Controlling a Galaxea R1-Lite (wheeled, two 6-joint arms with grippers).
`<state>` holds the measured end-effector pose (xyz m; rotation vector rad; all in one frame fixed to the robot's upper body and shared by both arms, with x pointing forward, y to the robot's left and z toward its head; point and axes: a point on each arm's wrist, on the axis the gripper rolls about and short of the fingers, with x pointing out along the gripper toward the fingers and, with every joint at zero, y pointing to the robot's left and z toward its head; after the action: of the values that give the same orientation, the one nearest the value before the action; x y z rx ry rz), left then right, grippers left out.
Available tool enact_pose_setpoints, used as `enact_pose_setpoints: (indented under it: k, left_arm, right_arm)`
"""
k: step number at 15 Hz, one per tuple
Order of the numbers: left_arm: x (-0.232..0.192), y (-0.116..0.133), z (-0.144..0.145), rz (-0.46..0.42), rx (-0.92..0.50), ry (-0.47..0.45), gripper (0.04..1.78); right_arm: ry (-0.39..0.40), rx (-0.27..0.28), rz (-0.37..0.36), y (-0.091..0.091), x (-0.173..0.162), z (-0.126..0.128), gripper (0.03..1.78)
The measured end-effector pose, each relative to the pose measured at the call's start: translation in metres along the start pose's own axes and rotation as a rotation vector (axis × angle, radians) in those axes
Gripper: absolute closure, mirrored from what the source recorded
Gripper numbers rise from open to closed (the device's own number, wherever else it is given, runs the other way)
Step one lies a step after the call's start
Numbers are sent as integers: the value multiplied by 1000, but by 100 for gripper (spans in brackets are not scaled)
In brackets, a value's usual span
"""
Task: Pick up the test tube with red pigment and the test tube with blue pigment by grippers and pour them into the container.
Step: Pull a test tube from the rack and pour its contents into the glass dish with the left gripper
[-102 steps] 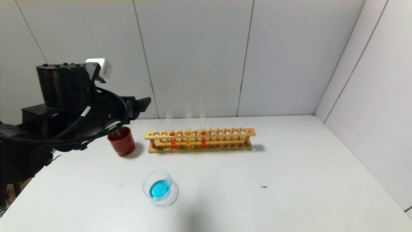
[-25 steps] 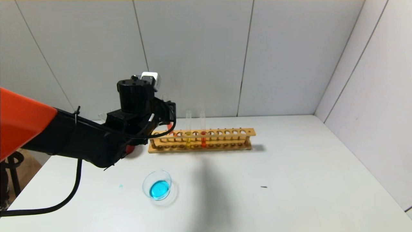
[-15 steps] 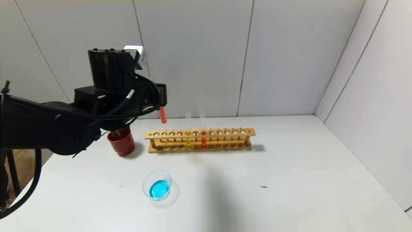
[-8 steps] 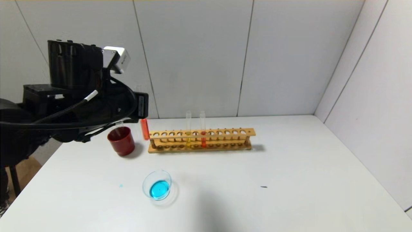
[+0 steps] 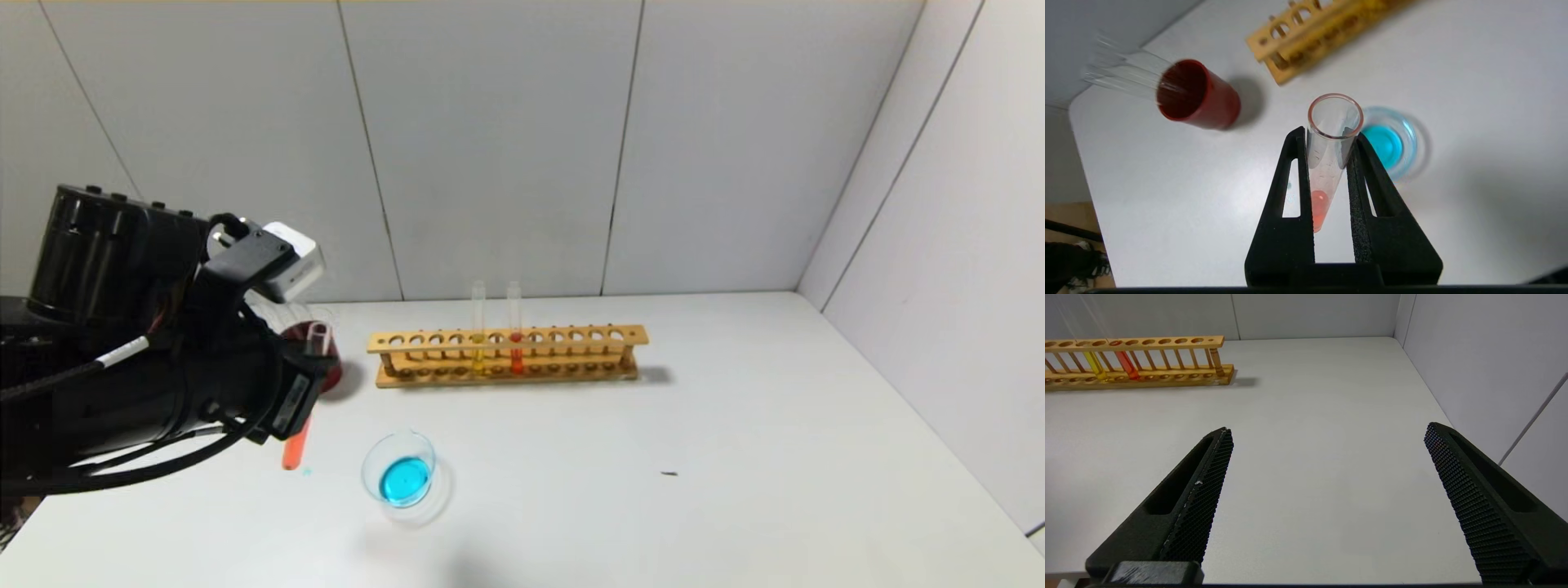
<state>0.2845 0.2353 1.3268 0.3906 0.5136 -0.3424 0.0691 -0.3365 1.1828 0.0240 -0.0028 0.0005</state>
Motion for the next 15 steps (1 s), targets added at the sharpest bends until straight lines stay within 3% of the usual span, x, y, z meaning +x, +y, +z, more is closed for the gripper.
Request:
enact_pose_setpoints:
  k: [6, 15]
  left_arm:
    - [6, -7, -24, -64, 235, 148, 152]
    - [49, -22, -24, -172, 435, 339, 152]
  right_arm:
    - [0, 0, 0, 0, 0, 0, 10]
    - [0, 0, 0, 0, 0, 0, 10]
